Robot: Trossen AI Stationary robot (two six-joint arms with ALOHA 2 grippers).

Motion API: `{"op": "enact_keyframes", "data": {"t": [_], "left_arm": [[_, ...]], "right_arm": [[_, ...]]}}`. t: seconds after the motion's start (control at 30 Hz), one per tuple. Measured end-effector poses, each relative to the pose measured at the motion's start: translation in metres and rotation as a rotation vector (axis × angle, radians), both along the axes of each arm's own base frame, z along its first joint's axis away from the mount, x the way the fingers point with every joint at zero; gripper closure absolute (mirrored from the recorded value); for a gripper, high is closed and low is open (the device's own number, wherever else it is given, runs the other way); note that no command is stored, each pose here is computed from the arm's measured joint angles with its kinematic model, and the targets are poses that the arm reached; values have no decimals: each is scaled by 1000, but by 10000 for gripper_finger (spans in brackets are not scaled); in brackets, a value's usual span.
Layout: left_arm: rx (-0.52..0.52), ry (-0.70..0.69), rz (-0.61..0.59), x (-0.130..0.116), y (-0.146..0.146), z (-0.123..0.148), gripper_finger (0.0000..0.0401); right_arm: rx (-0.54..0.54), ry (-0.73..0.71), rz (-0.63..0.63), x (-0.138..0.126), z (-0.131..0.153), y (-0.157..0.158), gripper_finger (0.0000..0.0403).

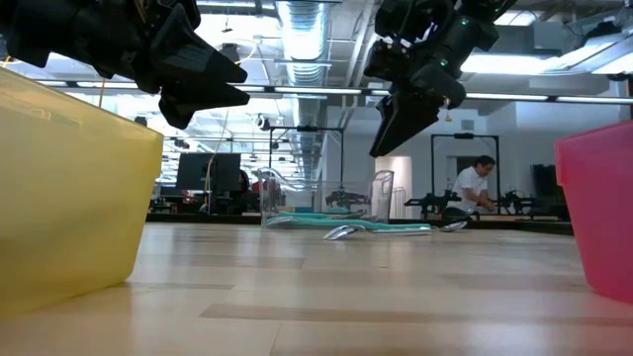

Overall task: Sort silverware by color (type)
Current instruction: Put the white and blue spoon into the red bin

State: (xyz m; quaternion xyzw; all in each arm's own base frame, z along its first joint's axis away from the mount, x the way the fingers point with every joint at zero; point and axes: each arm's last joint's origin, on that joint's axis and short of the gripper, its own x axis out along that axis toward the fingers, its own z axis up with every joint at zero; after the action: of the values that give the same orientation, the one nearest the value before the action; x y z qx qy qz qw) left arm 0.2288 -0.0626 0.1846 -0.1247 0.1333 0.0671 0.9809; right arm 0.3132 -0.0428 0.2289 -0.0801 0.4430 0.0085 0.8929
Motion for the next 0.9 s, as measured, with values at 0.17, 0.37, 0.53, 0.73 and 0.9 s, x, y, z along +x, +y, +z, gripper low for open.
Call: {"op": "enact_keyframes", "data": {"t": [0.17, 0.37, 0.53, 0.73, 0.9], "left_arm": [[8, 1, -2, 0, 0, 0, 234], [8, 1, -2, 0, 0, 0, 234], [8, 1, -2, 0, 0, 0, 234], [9, 1, -3, 0, 0, 0, 234], [8, 1, -3, 0, 0, 0, 234]], "right_arm": [[-3, -11, 1, 1, 1, 0, 220], [-3, -16, 1, 1, 1, 0, 221], [-9, -55, -6, 4, 3, -3, 221], [-6, -71, -17, 5, 4, -4, 221], [-10, -72, -14, 5, 4, -4, 221]]}}
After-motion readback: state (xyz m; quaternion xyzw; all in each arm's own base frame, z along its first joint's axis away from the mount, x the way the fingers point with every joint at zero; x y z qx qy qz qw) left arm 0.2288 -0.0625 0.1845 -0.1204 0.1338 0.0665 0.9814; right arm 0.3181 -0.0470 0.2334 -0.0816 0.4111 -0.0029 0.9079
